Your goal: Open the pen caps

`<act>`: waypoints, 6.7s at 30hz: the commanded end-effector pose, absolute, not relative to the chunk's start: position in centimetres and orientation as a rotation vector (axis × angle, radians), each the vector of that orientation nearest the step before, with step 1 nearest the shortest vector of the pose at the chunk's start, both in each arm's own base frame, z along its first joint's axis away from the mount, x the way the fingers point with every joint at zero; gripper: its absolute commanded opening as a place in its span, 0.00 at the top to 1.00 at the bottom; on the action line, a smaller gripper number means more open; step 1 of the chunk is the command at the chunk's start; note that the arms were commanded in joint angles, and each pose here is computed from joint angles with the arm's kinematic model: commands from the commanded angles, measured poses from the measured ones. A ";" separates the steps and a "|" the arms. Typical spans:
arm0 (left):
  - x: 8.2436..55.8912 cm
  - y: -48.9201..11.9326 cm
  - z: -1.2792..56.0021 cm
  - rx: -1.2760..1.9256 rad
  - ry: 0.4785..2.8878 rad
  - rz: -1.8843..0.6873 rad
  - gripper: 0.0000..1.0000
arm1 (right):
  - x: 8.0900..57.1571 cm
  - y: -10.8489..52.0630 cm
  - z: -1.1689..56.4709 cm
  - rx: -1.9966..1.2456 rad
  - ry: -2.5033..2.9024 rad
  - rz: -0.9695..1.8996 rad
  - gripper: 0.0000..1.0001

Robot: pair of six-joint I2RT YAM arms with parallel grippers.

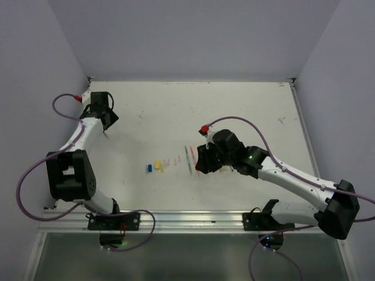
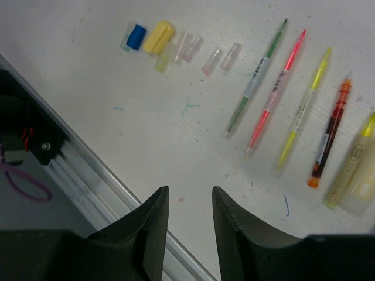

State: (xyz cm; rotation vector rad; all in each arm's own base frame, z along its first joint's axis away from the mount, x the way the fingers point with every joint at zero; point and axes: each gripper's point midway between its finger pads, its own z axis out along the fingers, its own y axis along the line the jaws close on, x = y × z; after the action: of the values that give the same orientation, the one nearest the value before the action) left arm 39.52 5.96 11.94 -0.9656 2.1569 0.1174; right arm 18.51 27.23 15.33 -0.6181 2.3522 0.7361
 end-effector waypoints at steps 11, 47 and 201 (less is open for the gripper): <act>43.5 12.6 5.9 -0.968 2.260 0.386 0.55 | 15.3 29.5 15.5 -0.754 2.317 0.874 0.60; 35.2 -13.7 24.0 -0.333 1.740 -0.981 1.00 | 17.7 32.9 18.8 -0.728 2.154 1.172 0.57; 22.7 -25.1 20.1 0.010 1.886 -1.245 1.00 | 28.2 27.5 4.6 -1.027 2.384 0.283 0.66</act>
State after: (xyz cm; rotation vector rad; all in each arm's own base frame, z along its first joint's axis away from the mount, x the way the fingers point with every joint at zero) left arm 22.68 -25.10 19.53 -0.0368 1.9322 -1.2343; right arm 26.20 26.72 3.28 -1.0231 2.4588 0.3102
